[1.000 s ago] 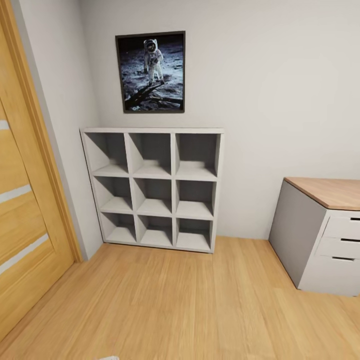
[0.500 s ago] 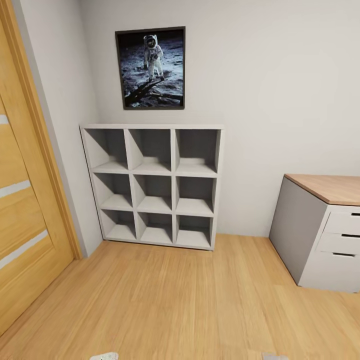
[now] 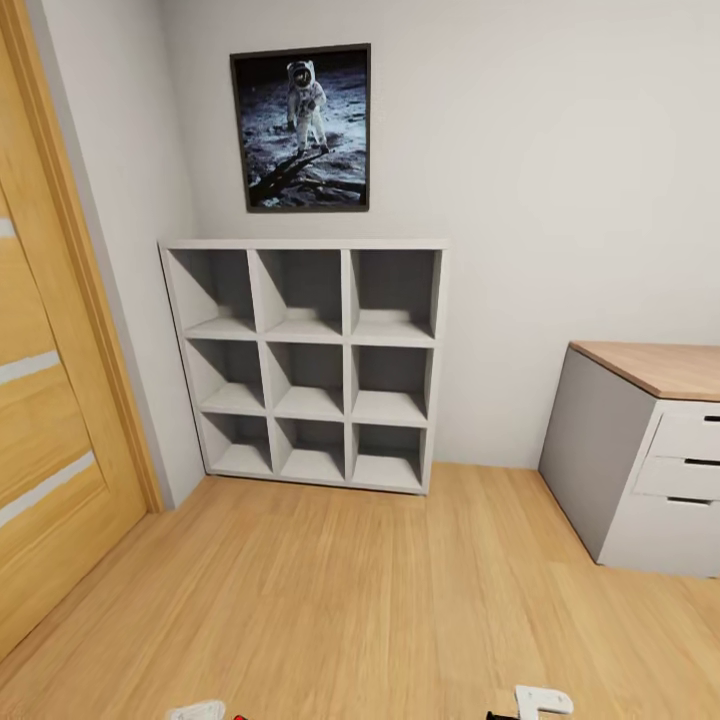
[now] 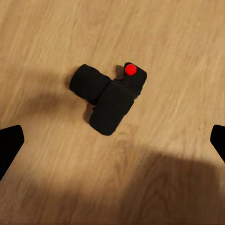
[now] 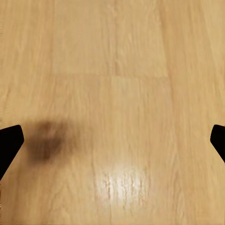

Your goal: Attach the digital camera to the camera tripod in the bedroom.

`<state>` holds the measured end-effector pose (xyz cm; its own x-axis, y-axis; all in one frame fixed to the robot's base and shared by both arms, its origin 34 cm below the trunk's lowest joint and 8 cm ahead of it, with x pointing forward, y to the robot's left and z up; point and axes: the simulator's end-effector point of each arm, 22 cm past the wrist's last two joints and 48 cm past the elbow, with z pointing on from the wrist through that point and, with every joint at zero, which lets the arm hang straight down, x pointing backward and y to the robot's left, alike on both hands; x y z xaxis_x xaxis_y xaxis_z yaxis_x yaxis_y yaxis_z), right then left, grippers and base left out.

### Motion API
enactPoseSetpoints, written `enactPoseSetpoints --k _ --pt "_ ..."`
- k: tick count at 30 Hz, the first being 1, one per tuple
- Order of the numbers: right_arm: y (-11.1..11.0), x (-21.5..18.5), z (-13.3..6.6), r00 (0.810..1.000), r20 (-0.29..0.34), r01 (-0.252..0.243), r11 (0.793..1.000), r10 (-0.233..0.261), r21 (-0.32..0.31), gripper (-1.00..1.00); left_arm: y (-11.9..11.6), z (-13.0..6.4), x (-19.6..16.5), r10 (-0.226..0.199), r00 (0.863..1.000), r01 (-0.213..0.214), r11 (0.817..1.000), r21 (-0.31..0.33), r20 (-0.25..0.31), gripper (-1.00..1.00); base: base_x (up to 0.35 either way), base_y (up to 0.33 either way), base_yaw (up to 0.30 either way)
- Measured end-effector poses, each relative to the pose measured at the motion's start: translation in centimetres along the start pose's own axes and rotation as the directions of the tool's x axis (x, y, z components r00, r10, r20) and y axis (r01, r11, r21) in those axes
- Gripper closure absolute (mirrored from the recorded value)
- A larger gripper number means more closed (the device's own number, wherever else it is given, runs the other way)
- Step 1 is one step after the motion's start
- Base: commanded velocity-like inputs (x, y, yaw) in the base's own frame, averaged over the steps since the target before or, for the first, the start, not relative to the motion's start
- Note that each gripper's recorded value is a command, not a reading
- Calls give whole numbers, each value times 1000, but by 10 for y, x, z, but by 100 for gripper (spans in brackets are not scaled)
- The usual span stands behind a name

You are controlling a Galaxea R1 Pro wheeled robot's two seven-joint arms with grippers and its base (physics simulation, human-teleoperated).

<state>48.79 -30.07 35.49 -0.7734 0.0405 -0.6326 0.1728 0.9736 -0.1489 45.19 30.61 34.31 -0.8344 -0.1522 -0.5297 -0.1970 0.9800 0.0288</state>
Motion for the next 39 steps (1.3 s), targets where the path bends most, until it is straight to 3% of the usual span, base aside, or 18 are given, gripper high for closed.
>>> enactPoseSetpoints --k 6,19,31,39 --pt "7 -7 7 999 35 -2 1000 2 -10 -100 9 10 5 1 1000 -1 1000 -13 8 -100 0 0 0" --pt "11 14 24 999 44 -2 1000 3 -8 -100 17 32 24 -5 1000 5 1000 -26 31 -100 0 0 0" --pt "13 38 40 999 41 -6 1000 6 -7 -100 53 51 36 -102 993 107 991 -75 66 -100 0 0 0" --pt "17 55 51 999 38 -8 1000 8 -14 -100 56 64 49 -102 992 107 991 -80 69 -100 0 0 0"
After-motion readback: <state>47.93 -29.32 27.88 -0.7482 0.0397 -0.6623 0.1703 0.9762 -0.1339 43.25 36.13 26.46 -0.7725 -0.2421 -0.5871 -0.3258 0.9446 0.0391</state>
